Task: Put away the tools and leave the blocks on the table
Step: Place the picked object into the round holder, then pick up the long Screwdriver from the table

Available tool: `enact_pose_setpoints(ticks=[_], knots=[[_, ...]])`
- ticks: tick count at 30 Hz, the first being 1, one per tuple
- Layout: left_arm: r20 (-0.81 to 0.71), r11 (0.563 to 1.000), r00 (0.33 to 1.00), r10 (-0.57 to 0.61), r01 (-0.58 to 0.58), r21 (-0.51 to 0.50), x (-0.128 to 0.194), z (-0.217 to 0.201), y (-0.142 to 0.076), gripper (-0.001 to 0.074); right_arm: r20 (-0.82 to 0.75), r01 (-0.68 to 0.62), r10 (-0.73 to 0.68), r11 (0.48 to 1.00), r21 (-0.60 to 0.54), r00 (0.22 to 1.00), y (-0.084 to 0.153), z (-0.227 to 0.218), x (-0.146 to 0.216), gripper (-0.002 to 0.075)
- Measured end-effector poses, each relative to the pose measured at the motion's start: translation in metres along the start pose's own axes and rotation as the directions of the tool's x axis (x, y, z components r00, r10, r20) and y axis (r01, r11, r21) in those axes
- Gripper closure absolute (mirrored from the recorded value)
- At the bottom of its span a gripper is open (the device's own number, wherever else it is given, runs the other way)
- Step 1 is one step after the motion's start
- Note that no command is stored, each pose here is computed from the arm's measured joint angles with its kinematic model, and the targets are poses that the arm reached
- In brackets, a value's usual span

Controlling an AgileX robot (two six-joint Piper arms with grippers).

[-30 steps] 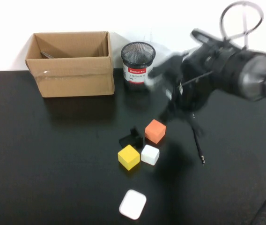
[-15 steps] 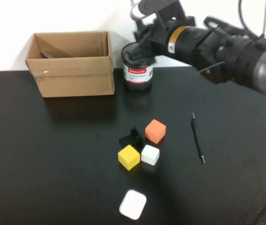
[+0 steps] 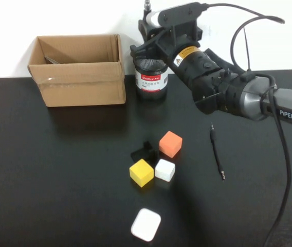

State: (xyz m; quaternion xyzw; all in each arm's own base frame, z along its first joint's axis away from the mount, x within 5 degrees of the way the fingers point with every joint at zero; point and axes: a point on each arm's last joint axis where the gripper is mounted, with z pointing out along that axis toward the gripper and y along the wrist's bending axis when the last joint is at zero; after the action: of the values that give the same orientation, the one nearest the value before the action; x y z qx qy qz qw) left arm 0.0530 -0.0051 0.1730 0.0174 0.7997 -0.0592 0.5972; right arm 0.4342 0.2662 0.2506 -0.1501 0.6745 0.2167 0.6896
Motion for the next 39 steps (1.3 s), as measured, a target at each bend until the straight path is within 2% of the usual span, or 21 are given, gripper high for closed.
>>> enact_pose_setpoints(ticks=[4, 11, 22, 24, 27, 32, 35, 39], knots=[[0.0, 1.0, 1.0, 0.0, 0.0, 0.0, 0.0, 0.0, 0.0, 0.0735, 0.053, -0.016, 0.015, 0.999, 0.032, 0.998, -0.006, 0.001, -0.001, 0.0552], [0.0, 1.0, 1.0, 0.0, 0.0, 0.0, 0.0, 0.0, 0.0, 0.0735, 0.153, -0.027, 0.018, 0.998, 0.062, 0.988, -0.01, 0.004, 0.0, 0.0433], [0.0, 1.0, 1.0, 0.0, 0.0, 0.0, 0.0, 0.0, 0.0, 0.0735, 0.142, -0.026, 0.015, 0.997, 0.077, 0.99, -0.015, 0.003, -0.001, 0.0414], [0.0, 1.0, 1.0, 0.0, 0.0, 0.0, 0.0, 0.0, 0.0, 0.0735, 0.08, 0.0, -0.005, 0.998, 0.07, 0.997, -0.013, 0.001, -0.009, 0.0414], [0.0, 1.0, 1.0, 0.0, 0.0, 0.0, 0.0, 0.0, 0.0, 0.0735, -0.097, 0.064, -0.06, 0.997, 0.041, 0.993, -0.008, -0.009, -0.026, 0.0414], [0.0, 1.0, 1.0, 0.0, 0.0, 0.0, 0.0, 0.0, 0.0, 0.0735, -0.372, 0.132, -0.134, 0.991, -0.032, 0.919, -0.009, -0.041, -0.064, 0.0414], [0.0, 1.0, 1.0, 0.0, 0.0, 0.0, 0.0, 0.0, 0.0, 0.0735, -0.5, 0.141, -0.131, 0.99, -0.018, 0.856, -0.029, -0.059, -0.075, 0.0414], [0.0, 1.0, 1.0, 0.0, 0.0, 0.0, 0.0, 0.0, 0.0, 0.0735, -0.661, 0.0, 0.111, 0.986, 0.165, 0.742, -0.077, -0.08, -0.068, 0.0414]])
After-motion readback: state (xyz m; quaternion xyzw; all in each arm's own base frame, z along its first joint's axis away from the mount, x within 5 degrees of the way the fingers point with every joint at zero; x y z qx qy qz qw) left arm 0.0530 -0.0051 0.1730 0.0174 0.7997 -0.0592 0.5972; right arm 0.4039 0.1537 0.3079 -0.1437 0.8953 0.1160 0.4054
